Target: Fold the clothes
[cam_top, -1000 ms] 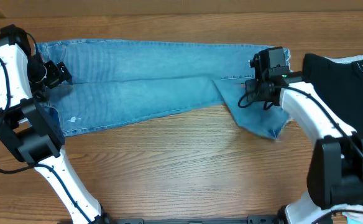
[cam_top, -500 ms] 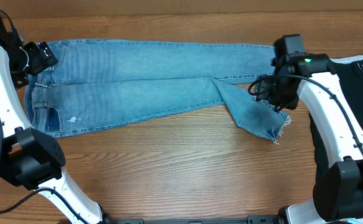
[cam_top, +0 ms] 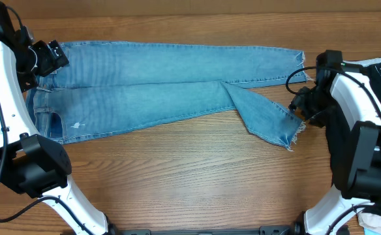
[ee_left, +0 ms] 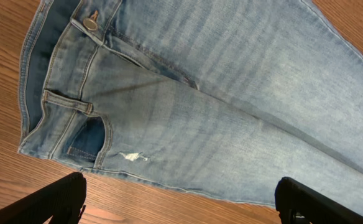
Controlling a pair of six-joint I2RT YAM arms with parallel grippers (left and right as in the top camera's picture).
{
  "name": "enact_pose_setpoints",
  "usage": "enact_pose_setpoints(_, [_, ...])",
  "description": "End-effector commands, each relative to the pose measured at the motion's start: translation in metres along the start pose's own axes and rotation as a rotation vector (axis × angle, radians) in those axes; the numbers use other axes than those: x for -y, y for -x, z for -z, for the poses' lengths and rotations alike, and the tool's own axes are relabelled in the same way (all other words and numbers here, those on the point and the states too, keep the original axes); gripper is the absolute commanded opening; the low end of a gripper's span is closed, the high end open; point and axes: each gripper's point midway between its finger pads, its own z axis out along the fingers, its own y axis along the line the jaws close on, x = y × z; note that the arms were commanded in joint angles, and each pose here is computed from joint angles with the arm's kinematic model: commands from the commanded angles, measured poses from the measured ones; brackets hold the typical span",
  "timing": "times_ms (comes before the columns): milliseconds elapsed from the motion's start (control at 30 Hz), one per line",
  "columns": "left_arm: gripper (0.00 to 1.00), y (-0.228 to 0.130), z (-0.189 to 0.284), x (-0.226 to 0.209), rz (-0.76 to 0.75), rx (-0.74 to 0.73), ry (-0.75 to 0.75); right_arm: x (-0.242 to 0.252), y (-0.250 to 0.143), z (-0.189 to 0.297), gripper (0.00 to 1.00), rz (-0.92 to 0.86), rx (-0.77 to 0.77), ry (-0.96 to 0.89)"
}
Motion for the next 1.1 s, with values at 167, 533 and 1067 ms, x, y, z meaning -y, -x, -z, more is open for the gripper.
enact_pose_setpoints(167, [1.00,0.000,-0.003,0.006,0.002,-0.004,-0.016,0.004,-0.010,-0.041,0.63,-0.026,-0.026,-0.009])
enact_pose_setpoints(533, [1.00,0.002,-0.003,0.001,0.002,0.005,0.009,-0.043,0.043,0.034,0.04,0.096,0.158,0.185])
enact_pose_setpoints(1067, [1.00,-0.009,-0.013,-0.011,0.009,-0.043,0.070,-0.038,0.105,0.124,0.04,0.166,0.417,0.084])
